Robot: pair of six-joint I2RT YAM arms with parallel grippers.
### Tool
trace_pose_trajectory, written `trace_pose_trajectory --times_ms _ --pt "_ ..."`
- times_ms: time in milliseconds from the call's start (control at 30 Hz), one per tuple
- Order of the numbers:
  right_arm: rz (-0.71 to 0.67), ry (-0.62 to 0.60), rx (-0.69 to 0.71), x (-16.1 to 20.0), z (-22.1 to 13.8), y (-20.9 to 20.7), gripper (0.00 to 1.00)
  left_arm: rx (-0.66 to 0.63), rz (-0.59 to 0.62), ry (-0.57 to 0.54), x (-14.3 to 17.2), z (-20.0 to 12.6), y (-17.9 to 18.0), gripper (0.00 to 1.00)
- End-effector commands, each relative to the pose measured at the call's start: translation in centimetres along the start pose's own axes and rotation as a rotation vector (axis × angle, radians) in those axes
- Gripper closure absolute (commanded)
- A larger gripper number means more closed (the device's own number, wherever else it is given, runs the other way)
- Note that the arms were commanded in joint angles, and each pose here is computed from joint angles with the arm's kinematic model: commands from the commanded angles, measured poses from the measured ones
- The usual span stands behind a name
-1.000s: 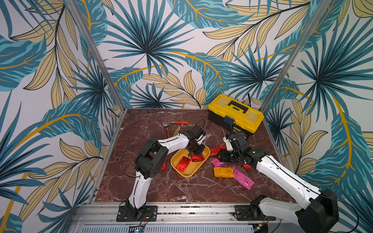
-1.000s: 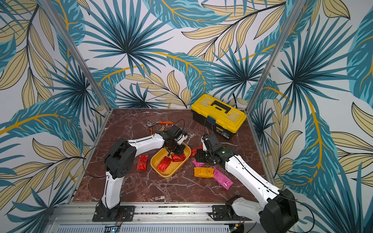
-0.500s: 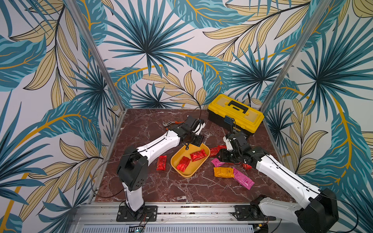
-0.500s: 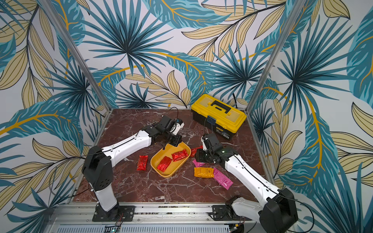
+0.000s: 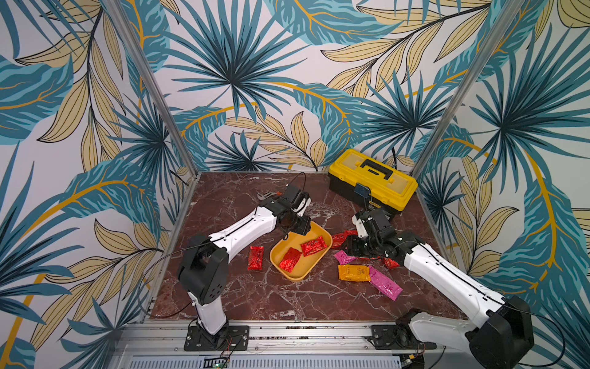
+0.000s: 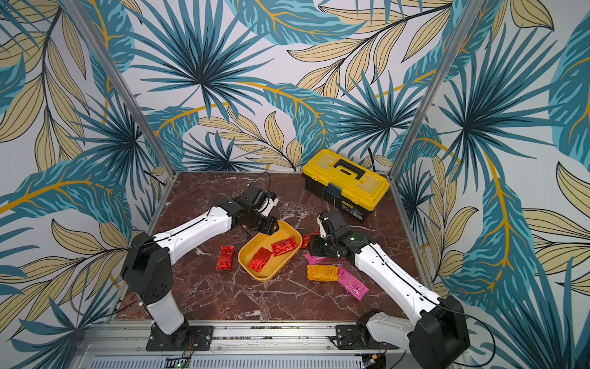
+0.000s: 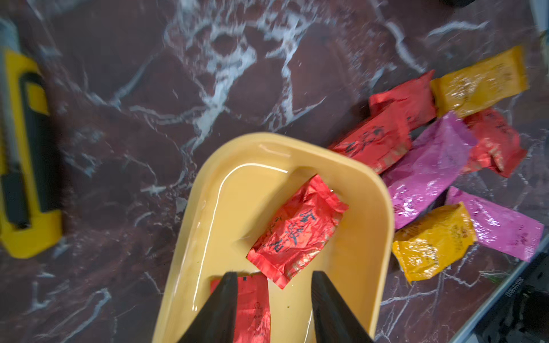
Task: Take the tea bags out of the storage box
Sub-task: Pick up the tea bag from the storage box.
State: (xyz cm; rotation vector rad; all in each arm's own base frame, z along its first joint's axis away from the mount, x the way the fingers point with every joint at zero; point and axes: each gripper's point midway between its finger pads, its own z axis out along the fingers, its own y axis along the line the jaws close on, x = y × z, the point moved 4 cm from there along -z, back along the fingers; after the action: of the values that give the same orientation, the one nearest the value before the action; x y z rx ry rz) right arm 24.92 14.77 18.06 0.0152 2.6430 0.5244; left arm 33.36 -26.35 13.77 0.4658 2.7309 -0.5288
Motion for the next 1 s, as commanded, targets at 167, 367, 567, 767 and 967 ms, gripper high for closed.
trace_pose_trajectory --times_ms 167,367,567,767,967 --pt "-0.013 0.0 0.003 0.1 -0.4 -0.1 0.51 0.022 -0.346 -0.038 2.7 1.3 1.0 0.61" --pt "-0.011 0.003 -0.003 0.0 -0.3 0.0 0.51 0.059 -0.511 -0.099 3.8 2.4 1.2 0.61" --pt "-0.024 -0.005 -0.004 0.0 -0.6 0.0 0.51 0.094 -0.583 -0.158 3.3 3.3 1.3 0.64" --pt "-0.028 -0.014 -0.006 0.1 -1.0 -0.1 0.51 0.039 -0.588 -0.174 3.4 3.5 1.8 0.67" --pt "-0.036 -0.018 -0.005 -0.2 -1.0 -0.2 0.51 0.013 -0.586 -0.165 3.9 4.0 2.0 0.6"
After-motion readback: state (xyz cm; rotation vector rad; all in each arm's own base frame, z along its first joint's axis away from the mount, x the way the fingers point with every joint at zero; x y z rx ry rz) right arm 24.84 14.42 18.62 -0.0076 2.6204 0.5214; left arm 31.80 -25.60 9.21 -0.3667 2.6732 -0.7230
